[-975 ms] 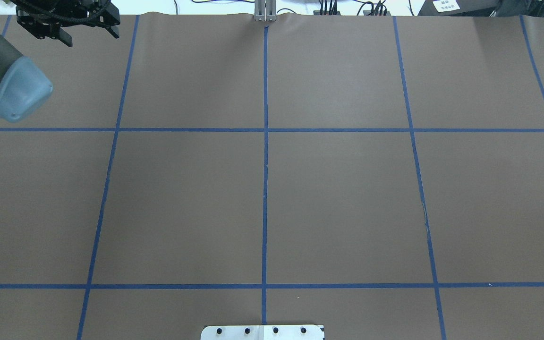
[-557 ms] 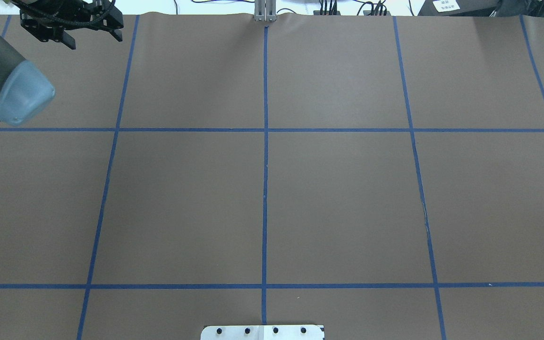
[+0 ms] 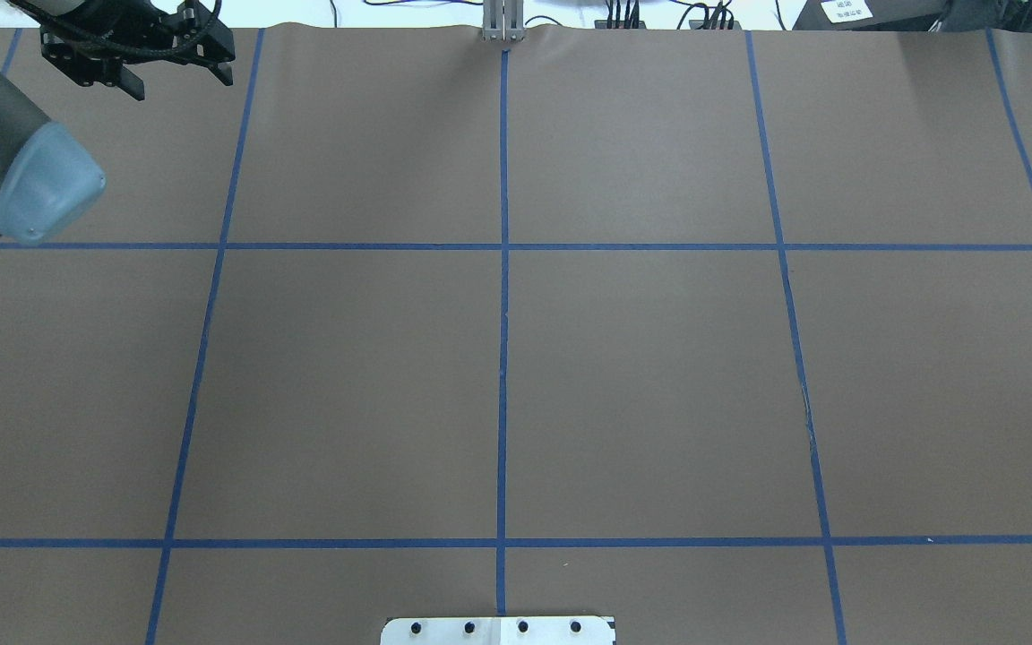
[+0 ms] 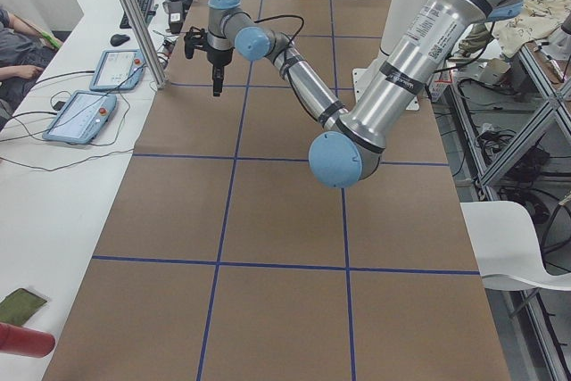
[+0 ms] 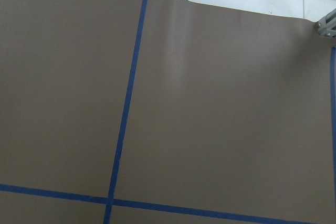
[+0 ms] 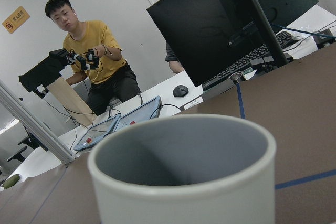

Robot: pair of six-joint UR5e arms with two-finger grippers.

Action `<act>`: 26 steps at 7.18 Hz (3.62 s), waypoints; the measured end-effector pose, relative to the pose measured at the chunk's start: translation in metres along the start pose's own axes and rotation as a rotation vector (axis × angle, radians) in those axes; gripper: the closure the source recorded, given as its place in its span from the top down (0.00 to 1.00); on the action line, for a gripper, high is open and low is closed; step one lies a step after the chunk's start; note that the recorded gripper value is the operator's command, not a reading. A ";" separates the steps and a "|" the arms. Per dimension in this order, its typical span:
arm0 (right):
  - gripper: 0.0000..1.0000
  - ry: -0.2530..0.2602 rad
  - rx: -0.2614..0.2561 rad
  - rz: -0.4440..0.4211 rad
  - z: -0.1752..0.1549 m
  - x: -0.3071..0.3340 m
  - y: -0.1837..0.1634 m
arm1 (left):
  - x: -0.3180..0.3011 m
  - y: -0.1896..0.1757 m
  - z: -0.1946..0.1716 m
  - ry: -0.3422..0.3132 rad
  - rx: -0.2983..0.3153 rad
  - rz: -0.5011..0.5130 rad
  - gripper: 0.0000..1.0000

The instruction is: Left arm hands cup to right arm to dump lemon

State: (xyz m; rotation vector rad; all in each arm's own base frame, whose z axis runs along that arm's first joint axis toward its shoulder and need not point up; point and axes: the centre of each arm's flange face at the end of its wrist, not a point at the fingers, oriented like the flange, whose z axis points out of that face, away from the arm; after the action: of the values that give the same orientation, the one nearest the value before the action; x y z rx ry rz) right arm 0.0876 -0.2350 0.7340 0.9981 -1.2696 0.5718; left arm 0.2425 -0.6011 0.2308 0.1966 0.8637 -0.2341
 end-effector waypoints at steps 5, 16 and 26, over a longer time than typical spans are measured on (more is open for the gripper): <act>0.07 0.116 -0.064 -0.300 0.125 -0.071 -0.103 | 0.000 0.012 0.017 -0.004 -0.034 0.008 1.00; 0.05 0.343 -0.257 -0.849 0.410 -0.368 -0.074 | 0.022 0.021 0.013 0.063 -0.129 -0.005 1.00; 0.10 0.230 -0.031 -0.862 0.429 -0.609 0.190 | 0.102 0.043 -0.013 0.319 -0.409 -0.121 1.00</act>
State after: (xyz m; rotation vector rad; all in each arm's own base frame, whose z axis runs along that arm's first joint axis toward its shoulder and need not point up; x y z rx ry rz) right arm -0.4379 -0.4118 0.2022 1.2882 -0.5492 -0.0108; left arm 0.3086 -0.5693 0.1476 -0.2070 1.2213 -0.1355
